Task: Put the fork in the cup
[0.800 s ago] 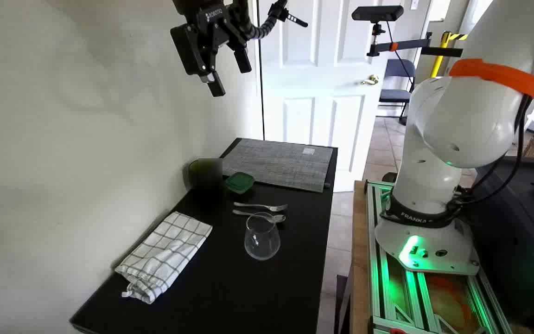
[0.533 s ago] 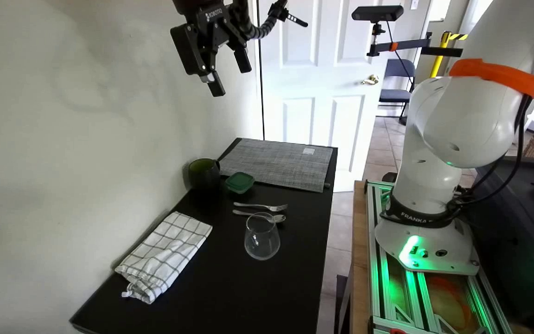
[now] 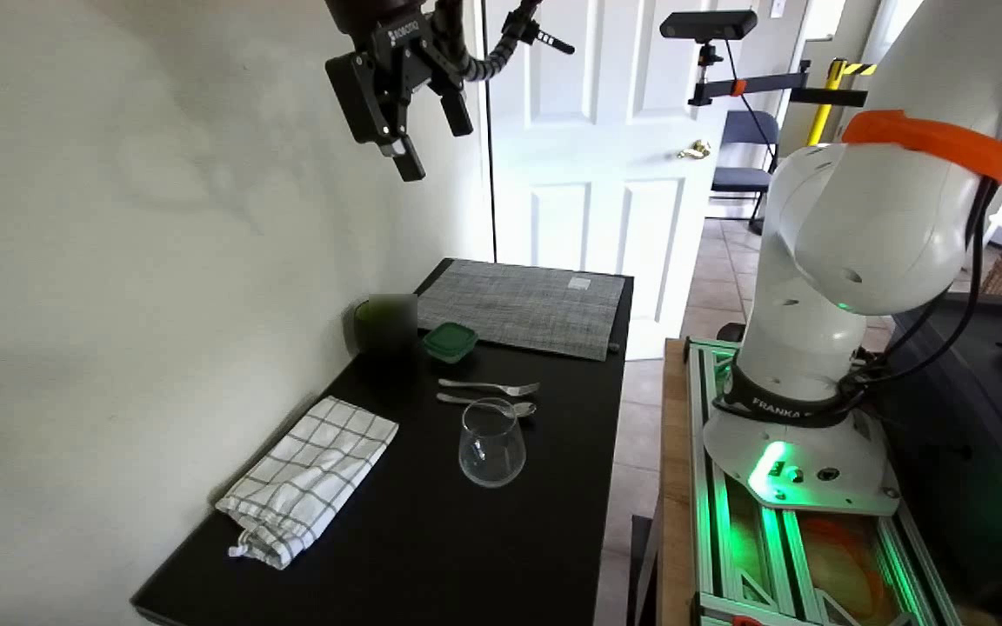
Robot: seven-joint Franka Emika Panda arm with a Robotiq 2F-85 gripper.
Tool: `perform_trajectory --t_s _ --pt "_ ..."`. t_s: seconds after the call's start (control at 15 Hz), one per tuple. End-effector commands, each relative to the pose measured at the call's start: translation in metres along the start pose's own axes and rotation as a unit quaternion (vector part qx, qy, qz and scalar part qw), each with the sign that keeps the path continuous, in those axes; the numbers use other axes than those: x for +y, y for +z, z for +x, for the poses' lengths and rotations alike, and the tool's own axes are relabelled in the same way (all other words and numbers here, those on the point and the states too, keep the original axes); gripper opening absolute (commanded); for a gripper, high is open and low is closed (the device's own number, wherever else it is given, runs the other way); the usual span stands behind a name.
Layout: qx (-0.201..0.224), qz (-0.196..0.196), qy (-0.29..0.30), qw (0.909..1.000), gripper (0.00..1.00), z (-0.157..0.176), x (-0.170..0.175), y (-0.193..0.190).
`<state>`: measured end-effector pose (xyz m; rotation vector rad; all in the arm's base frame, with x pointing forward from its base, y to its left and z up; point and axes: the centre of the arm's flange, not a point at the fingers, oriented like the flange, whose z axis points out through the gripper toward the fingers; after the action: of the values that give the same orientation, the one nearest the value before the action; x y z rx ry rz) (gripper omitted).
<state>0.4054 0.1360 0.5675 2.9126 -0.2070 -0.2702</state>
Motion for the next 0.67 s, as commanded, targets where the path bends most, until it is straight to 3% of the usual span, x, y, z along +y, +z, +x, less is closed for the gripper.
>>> perform_trajectory --t_s 0.0,0.4,0.6 --pt "0.001 -0.014 0.018 0.9997 1.0 0.033 0.022 0.033" --pt "0.043 0.002 0.036 0.9984 1.0 0.078 0.055 0.092" --pt "0.041 0.017 0.06 0.9972 1.0 0.089 0.063 0.125"
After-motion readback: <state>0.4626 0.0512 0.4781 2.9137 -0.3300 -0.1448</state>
